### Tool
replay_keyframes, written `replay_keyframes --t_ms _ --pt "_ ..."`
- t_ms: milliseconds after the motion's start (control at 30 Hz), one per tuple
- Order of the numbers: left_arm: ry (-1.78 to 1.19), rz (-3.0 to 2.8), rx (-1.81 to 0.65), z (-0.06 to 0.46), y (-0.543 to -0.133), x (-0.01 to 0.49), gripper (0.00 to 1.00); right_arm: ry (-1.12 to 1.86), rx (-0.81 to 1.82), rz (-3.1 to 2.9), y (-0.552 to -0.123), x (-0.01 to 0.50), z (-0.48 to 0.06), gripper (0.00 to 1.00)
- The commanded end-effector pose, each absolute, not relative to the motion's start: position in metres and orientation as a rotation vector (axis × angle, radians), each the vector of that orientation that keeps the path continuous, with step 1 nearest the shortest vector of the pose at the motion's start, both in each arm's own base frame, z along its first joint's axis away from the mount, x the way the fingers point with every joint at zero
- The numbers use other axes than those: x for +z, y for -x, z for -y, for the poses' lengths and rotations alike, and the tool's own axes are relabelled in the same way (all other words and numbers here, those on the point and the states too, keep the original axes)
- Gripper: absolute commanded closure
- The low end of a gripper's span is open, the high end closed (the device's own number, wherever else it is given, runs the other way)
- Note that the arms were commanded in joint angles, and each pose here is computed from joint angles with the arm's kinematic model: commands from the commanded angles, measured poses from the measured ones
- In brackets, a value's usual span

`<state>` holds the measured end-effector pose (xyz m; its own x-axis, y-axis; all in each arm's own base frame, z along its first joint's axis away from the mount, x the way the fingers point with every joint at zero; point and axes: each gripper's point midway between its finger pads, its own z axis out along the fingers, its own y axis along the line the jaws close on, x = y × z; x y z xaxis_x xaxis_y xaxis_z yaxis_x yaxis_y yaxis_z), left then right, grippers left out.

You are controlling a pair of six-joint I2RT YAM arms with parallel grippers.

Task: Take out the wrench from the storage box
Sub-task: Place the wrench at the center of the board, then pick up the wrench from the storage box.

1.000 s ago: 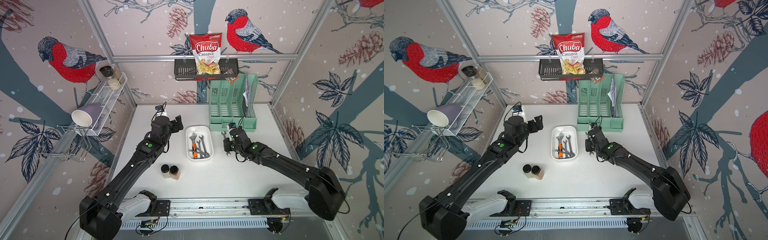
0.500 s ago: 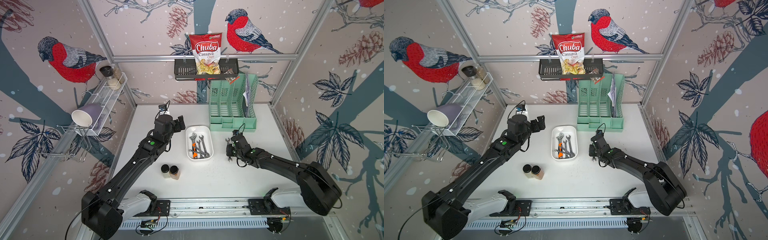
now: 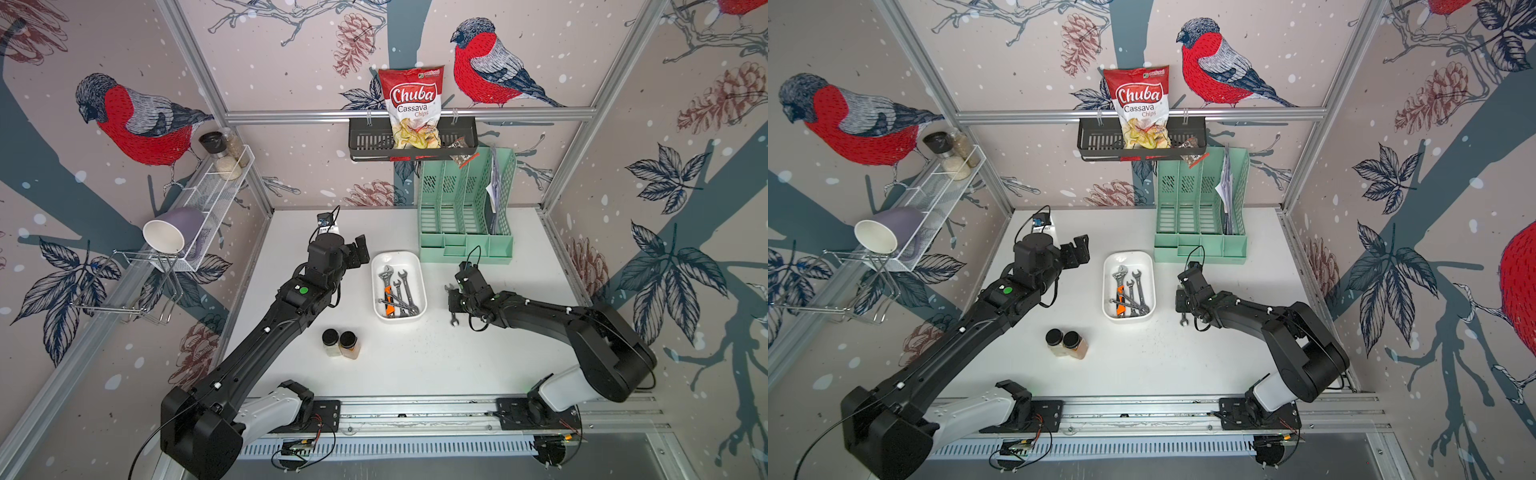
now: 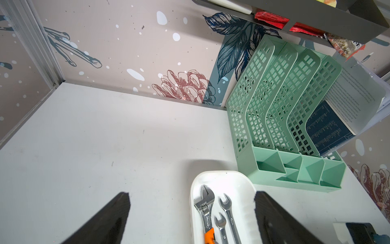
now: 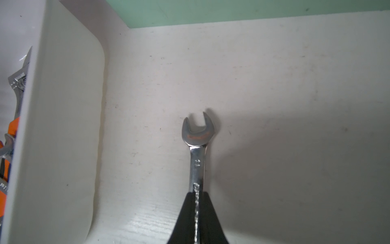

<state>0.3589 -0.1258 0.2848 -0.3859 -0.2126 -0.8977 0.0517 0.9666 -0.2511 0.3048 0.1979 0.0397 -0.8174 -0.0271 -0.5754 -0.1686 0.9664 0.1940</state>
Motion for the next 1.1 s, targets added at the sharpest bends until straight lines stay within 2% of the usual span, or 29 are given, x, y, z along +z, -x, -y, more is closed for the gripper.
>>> replay_keyframes --t_ms 0,300,367,467,567,667,833,933,1067 --pt "0.107 -1.919 -0.293 0.128 -0.361 0.292 0.04 0.191 0.313 -2.519 -0.305 0.039 -0.2 0.88" --pt "0.101 -1.919 -0.305 0.13 -0.361 0.292 0.04 0.215 0.28 -2.539 -0.302 0.034 -0.194 0.84" --pt "0.098 -1.924 -0.311 0.131 -0.361 0.291 0.05 0.227 0.267 -2.531 -0.302 0.038 -0.196 0.77" --pt "0.097 -1.923 -0.309 0.131 -0.361 0.292 0.04 0.245 0.211 -2.523 -0.301 0.041 -0.198 0.61" --pt "0.099 -1.917 -0.301 0.129 -0.36 0.293 0.04 0.254 0.186 -2.523 -0.299 0.043 -0.2 0.55" --pt "0.11 -1.918 -0.28 0.125 -0.359 0.293 0.04 0.235 0.183 -2.526 -0.301 0.054 -0.201 0.54" --pt "0.101 -1.966 -0.201 0.119 -0.355 0.284 0.05 0.261 0.255 -2.445 -0.308 0.109 -0.219 0.54" --pt "0.062 -2.008 -0.196 0.124 -0.356 0.281 0.05 0.389 0.355 -2.378 -0.308 0.143 -0.25 0.55" --pt "0.04 -2.034 -0.179 0.126 -0.359 0.267 0.06 0.75 0.508 -2.314 -0.295 0.16 -0.3 0.55"
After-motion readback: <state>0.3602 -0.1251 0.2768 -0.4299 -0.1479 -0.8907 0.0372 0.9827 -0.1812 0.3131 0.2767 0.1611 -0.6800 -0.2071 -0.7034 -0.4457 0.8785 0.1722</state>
